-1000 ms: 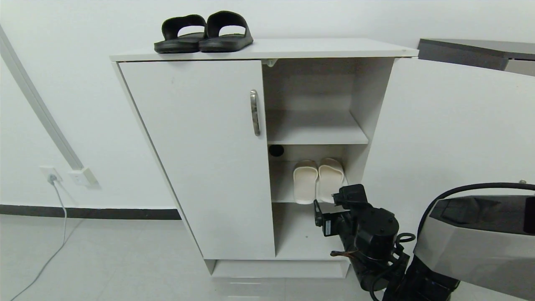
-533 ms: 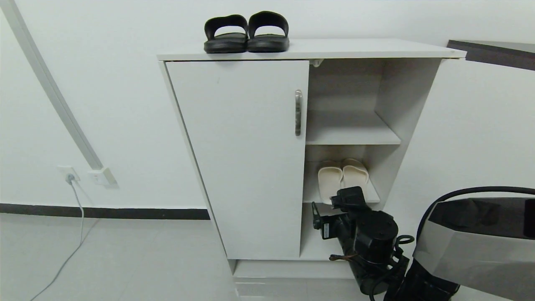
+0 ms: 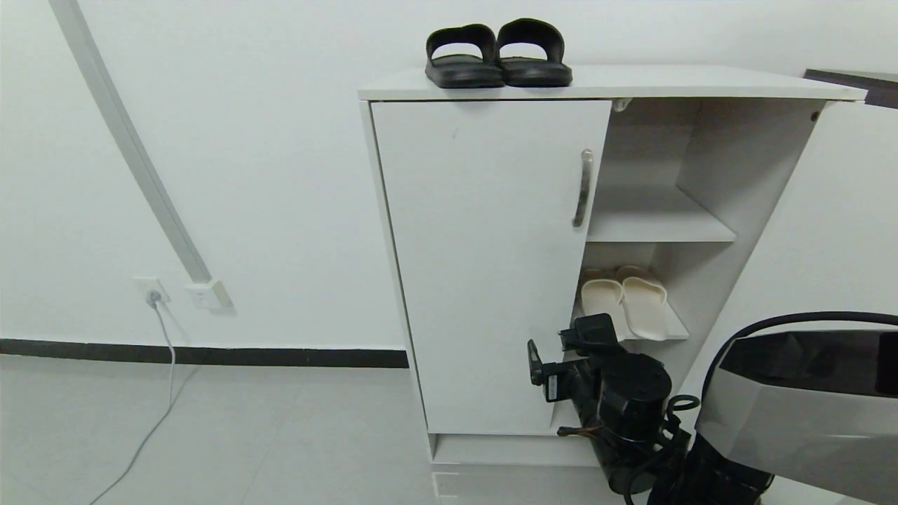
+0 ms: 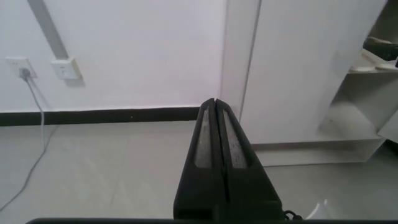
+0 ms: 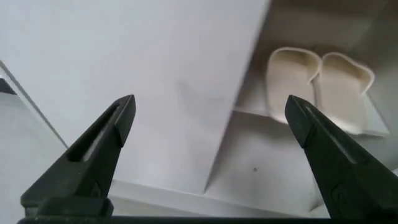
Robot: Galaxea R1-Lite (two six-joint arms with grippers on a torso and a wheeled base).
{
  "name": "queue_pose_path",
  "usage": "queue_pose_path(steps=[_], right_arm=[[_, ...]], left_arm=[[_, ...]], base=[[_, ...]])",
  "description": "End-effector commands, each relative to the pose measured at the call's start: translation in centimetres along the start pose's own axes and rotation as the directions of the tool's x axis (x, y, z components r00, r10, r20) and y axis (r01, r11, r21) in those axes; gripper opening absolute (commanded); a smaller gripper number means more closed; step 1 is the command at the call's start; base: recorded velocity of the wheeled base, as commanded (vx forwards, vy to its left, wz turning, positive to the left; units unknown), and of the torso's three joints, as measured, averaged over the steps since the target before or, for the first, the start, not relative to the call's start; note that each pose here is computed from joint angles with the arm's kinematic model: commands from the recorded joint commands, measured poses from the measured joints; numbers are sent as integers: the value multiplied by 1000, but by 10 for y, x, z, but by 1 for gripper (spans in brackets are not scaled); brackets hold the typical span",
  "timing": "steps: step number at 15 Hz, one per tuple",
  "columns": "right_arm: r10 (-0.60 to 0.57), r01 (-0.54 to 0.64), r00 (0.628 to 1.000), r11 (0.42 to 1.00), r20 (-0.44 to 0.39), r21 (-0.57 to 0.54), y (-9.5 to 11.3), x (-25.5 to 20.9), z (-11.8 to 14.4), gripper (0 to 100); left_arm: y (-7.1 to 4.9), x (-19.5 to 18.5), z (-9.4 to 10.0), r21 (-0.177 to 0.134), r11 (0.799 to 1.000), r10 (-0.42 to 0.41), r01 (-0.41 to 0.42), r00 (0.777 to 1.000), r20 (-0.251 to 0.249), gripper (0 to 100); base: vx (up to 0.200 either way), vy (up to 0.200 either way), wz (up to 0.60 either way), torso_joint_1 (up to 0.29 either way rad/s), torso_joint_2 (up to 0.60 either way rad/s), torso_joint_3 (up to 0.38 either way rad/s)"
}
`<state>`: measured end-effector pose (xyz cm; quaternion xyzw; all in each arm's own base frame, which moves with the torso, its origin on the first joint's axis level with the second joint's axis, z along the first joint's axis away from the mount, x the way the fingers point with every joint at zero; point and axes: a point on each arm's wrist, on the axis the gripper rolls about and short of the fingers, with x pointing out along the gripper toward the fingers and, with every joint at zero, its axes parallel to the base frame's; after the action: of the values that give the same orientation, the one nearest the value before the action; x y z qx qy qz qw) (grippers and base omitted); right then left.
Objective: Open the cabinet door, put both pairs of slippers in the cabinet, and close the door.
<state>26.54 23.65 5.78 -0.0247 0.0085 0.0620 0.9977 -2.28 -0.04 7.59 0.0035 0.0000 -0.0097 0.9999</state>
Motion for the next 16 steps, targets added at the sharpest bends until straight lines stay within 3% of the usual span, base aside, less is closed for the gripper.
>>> queue_pose_path(steps=[1, 9, 16], right_arm=[[-1, 1, 1000, 1000, -3, -3, -1, -1, -2, 100], [142, -142, 990, 990, -25, -18, -8, -10, -1, 100], [151, -152, 988, 988, -38, -15, -8, -10, -6, 100]], left_arm=[[0, 0, 0, 1, 1000, -1, 1, 1000, 2, 0], [0, 0, 0, -2, 1000, 1, -1, 1000, 0, 0], [0, 0, 0, -4, 1000, 1, -1, 1000, 0, 0]], base=[[0, 200, 0, -2, 2, 7], [0, 0, 0, 0, 0, 0], [0, 0, 0, 0, 0, 0]])
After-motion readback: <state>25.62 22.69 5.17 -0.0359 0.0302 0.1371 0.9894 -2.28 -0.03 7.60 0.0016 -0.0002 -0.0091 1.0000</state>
